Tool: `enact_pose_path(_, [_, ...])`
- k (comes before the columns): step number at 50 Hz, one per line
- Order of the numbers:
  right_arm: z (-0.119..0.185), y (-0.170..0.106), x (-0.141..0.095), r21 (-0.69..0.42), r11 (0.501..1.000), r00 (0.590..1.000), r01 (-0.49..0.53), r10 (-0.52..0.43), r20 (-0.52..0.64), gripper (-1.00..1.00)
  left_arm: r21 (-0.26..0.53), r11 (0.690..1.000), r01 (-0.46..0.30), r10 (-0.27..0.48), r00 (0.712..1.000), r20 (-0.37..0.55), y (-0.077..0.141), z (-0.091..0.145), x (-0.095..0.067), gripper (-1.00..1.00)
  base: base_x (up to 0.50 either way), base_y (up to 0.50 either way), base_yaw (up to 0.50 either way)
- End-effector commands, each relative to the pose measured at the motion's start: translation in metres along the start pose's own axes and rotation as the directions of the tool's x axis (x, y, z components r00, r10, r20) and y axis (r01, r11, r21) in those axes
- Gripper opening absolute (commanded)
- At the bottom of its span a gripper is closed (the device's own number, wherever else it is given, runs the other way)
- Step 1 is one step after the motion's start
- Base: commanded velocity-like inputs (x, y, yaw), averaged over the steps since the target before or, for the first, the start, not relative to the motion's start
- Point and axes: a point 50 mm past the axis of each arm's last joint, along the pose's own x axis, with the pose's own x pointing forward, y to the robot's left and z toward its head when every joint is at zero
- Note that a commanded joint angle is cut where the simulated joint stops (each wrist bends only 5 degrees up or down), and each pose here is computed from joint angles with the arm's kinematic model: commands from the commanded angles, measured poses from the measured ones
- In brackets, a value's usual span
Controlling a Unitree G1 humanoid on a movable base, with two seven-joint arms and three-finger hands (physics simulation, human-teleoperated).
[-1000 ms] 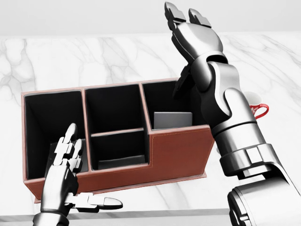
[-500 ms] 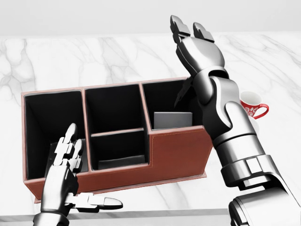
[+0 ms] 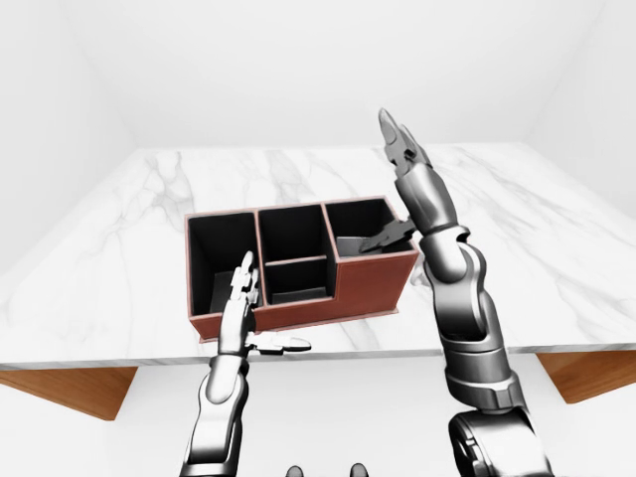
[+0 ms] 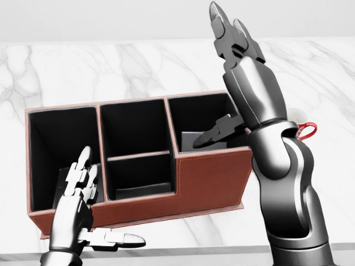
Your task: Pick up the book and place it in the right compartment of the caddy.
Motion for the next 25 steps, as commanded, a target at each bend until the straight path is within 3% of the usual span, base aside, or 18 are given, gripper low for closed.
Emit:
enact_pose_path(1, [-0.005,0.001,-0.045,0.143,0.987,0.998,0.068,-0.066,-0.019,1.0,0.003,1.0,0.005,-0.005,1.0,-0.02,-0.001,-0.005,-0.001,1.0,0.0,0.0,0.0])
enact_pose_path(8, [-0.023,0.021,-0.055,0.167,0.985,0.993,0.052,-0.034,-0.11,1.0,-0.001,1.0,0.006,-0.006,1.0,-0.012,-0.001,-0.003,-0.001,1.0,0.0,0.0,0.0])
enact_pose_path(17, [-0.038,0.043,-0.076,0.324,0.943,0.977,0.078,-0.007,-0.214,1.0,-0.006,1.0,0.009,-0.009,1.0,-0.022,-0.001,-0.006,-0.001,1.0,0.0,0.0,0.0])
enact_pose_path(21, [-0.05,0.059,-0.089,0.376,0.922,0.971,0.089,0.003,-0.237,1.0,-0.006,1.0,0.01,-0.011,1.0,-0.019,-0.002,-0.005,-0.001,1.0,0.0,0.0,0.0])
enact_pose_path(25, [-0.05,0.058,-0.095,0.388,0.915,0.975,0.111,-0.024,-0.22,1.0,-0.007,1.0,0.011,-0.011,0.999,-0.033,-0.002,-0.008,-0.001,1.0,0.0,0.0,0.0])
